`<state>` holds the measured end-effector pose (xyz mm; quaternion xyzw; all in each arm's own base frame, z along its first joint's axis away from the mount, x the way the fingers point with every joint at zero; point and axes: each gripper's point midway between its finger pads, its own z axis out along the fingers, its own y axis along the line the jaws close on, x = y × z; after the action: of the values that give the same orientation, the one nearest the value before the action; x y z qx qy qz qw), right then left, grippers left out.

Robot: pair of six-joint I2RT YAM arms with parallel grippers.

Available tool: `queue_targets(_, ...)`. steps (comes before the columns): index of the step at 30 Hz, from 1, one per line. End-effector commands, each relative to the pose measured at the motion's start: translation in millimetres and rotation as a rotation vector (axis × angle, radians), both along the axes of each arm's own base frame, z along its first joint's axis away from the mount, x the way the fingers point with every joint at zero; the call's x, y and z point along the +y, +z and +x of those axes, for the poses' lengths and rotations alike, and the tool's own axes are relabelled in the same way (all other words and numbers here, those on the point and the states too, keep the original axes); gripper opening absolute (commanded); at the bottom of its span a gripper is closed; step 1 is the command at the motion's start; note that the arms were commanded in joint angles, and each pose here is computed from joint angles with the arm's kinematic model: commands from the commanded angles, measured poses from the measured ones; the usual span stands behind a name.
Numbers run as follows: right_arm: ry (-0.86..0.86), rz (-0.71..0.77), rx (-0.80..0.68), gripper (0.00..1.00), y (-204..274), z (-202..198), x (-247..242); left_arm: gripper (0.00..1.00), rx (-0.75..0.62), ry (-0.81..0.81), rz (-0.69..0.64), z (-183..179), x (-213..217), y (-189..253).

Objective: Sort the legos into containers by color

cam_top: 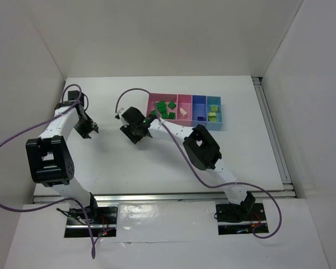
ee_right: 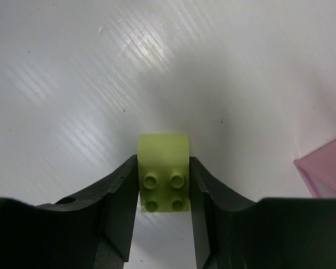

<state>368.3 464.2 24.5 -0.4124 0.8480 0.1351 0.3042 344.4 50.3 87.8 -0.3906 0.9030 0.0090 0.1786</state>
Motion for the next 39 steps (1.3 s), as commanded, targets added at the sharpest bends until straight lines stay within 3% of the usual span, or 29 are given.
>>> queue_targets(1, -0.042, 0.008, -0.060, 0.17, 39, 1, -8, 0.45, -0.059, 0.006, -0.001, 7, 3, 20)
queue_targets(5, -0.161, 0.152, -0.167, 0.17, 138, 13, -37, 0.44, -0.074, -0.035, -0.039, 8, -5, 21)
queue_targets(10, -0.401, 0.183, -0.227, 0.17, 185, 40, -121, 0.44, -0.119, -0.090, -0.068, 13, -13, 25)
queue_targets(15, -0.811, 0.110, -0.227, 0.18, 175, 82, -257, 0.44, -0.169, -0.121, -0.098, 21, -20, 32)
queue_targets(21, -1.129, 0.085, -0.180, 0.18, 156, 105, -364, 0.44, -0.164, -0.151, -0.128, 22, -29, 29)
queue_targets(32, -1.224, 0.038, -0.142, 0.26, 115, 119, -405, 0.56, -0.179, -0.192, -0.120, 29, -35, 35)
queue_targets(35, -1.234, 0.011, -0.120, 0.39, 101, 118, -411, 0.57, -0.179, -0.192, -0.120, 29, -35, 35)
queue_targets(37, -1.234, 0.011, -0.120, 0.58, 101, 118, -411, 0.57, -0.179, -0.192, -0.120, 29, -35, 35)
queue_targets(38, -1.229, 0.017, -0.114, 0.72, 101, 118, -409, 0.57, -0.179, -0.192, -0.120, 29, -35, 35)
queue_targets(39, -1.223, 0.022, -0.109, 0.78, 101, 118, -408, 0.57, -0.179, -0.192, -0.120, 29, -35, 35)
